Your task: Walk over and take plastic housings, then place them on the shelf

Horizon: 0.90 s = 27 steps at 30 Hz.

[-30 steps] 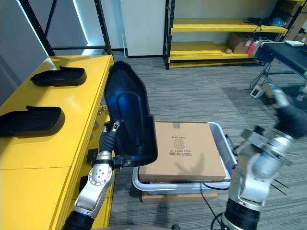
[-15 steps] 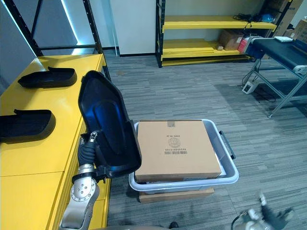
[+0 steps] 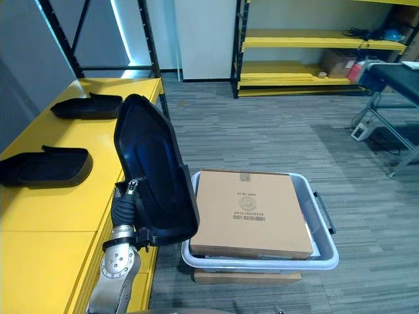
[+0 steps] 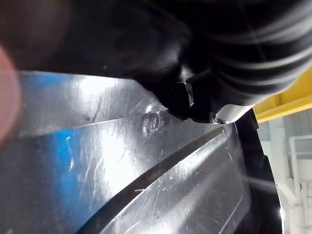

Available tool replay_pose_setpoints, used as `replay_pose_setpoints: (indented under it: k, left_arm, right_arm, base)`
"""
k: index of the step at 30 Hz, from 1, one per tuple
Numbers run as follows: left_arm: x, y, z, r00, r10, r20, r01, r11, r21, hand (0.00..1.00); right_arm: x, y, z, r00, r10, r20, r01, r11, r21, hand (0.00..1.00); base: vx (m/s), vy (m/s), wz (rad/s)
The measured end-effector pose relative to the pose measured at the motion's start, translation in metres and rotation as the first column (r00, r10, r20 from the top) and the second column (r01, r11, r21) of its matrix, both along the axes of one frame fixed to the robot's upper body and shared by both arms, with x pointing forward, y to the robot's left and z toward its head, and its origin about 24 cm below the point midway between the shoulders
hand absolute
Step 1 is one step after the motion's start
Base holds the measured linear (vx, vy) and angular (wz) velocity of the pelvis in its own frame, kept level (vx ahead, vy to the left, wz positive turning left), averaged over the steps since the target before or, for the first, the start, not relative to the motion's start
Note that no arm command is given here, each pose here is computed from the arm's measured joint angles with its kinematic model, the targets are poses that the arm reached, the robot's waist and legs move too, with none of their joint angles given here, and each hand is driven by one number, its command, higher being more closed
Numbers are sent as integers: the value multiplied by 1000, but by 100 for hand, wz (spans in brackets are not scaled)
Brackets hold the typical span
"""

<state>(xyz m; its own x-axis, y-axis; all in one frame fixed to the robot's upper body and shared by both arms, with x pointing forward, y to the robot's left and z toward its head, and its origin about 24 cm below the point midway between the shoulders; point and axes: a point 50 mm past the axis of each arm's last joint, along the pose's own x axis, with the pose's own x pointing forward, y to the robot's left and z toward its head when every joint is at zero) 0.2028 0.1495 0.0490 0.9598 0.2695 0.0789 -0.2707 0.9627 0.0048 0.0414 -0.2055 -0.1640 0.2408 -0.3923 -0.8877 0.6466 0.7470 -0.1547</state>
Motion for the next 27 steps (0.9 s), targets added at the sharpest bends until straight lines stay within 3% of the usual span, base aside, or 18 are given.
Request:
replay_pose_setpoints:
  k: [8,13,18,27]
  left_arm:
    - [0,-10,21,995,-29,96,31,999,-26,100]
    - [1,-21,30,988,-23,153,35,996,-82,100]
    - [10,-31,36,975,-93,200,104,994,-45,100]
    - [10,-19,28,986,0,165,-1,1000,4,100]
  right_arm:
    - [54,10,8,980,179,87,-175,983,-48,0]
    - [46,-4,9,978,206,42,-201,974,-104,0]
    - [45,-1,4,978,210,7,-209,975,-77,0]
    - [50,0,5,976,214,29,-211,974,-81,0]
  base:
    - [-124,-18,119]
    - [-74,153,108]
    - [-51,151,102]
    - [-25,100,53]
